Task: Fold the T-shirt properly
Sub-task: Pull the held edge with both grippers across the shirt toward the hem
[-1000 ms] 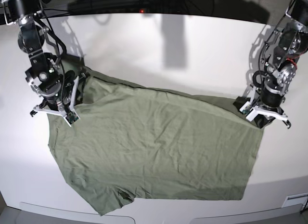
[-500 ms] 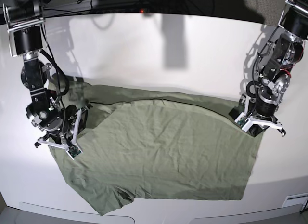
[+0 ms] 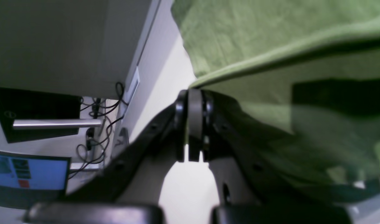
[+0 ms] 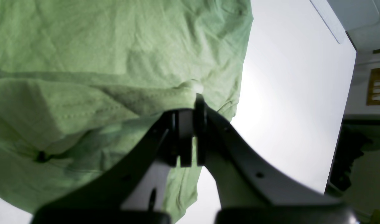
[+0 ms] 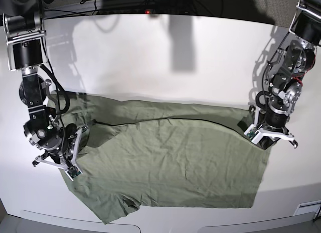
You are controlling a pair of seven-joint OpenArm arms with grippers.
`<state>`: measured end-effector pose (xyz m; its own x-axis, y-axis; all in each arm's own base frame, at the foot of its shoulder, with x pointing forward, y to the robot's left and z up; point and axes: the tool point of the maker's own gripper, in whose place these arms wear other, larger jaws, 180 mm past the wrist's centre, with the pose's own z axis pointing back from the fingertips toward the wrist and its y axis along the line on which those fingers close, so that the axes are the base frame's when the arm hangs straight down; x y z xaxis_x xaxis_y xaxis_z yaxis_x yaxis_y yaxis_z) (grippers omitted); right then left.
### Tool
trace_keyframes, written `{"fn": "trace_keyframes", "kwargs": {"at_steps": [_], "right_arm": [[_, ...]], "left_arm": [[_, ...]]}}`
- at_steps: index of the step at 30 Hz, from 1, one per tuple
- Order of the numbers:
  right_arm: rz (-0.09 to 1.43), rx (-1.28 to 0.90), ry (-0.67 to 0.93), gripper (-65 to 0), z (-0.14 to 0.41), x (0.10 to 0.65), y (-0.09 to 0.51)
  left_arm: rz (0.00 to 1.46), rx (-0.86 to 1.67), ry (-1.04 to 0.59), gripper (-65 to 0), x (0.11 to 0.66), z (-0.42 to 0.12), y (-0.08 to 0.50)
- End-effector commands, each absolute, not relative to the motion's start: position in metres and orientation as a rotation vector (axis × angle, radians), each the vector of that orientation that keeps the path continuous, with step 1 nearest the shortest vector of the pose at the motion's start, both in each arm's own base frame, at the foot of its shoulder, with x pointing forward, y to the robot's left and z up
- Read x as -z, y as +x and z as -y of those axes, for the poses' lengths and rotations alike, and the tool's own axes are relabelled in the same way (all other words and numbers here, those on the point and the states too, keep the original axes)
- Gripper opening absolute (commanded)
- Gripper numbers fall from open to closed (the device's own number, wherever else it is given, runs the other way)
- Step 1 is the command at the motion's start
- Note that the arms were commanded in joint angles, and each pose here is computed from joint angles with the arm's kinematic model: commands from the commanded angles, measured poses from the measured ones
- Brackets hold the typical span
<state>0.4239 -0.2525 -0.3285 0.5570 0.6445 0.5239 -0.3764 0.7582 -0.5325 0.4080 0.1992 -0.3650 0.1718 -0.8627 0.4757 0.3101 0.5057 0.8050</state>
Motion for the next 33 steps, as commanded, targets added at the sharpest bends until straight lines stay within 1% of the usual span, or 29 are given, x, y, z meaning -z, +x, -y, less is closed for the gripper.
{"fn": "trace_keyframes", "kwargs": {"at_steps": [1, 5, 9, 12, 15, 23, 29, 33], "right_arm": [[0.828, -0.614, -0.405, -65.0, 0.256, 0.306, 0.436], [0.836, -0.614, -0.404, -65.0, 0.255, 0.305, 0.437], [0.835, -0.614, -0.404, -65.0, 0.256, 0.305, 0.437], [0.831, -0.608, -0.4, -65.0, 0.256, 0.307, 0.437], [0.82, -0.598, -0.395, -65.0, 0.26, 0.314, 0.436], [0.732, -0.544, -0.374, -65.0, 0.284, 0.354, 0.428], [0.72, -0.535, -0.38, -65.0, 0.288, 0.358, 0.426], [0.712, -0.532, -0.383, -65.0, 0.289, 0.358, 0.425]], "left_arm": [[1.148, 0.893, 0.635, -65.0, 0.349, -0.199, 0.417], [1.146, 0.88, 0.596, -65.0, 0.362, -0.188, 0.418], [1.098, 0.86, 0.578, -65.0, 0.384, -0.188, 0.424], [1.087, 0.845, 0.567, -65.0, 0.391, -0.185, 0.433], [1.095, 0.833, 0.568, -65.0, 0.387, -0.182, 0.44], [1.119, 0.824, 0.593, -65.0, 0.371, -0.187, 0.453], [1.118, 0.837, 0.61, -65.0, 0.37, -0.189, 0.454], [1.104, 0.838, 0.656, -65.0, 0.367, -0.204, 0.453]]}}
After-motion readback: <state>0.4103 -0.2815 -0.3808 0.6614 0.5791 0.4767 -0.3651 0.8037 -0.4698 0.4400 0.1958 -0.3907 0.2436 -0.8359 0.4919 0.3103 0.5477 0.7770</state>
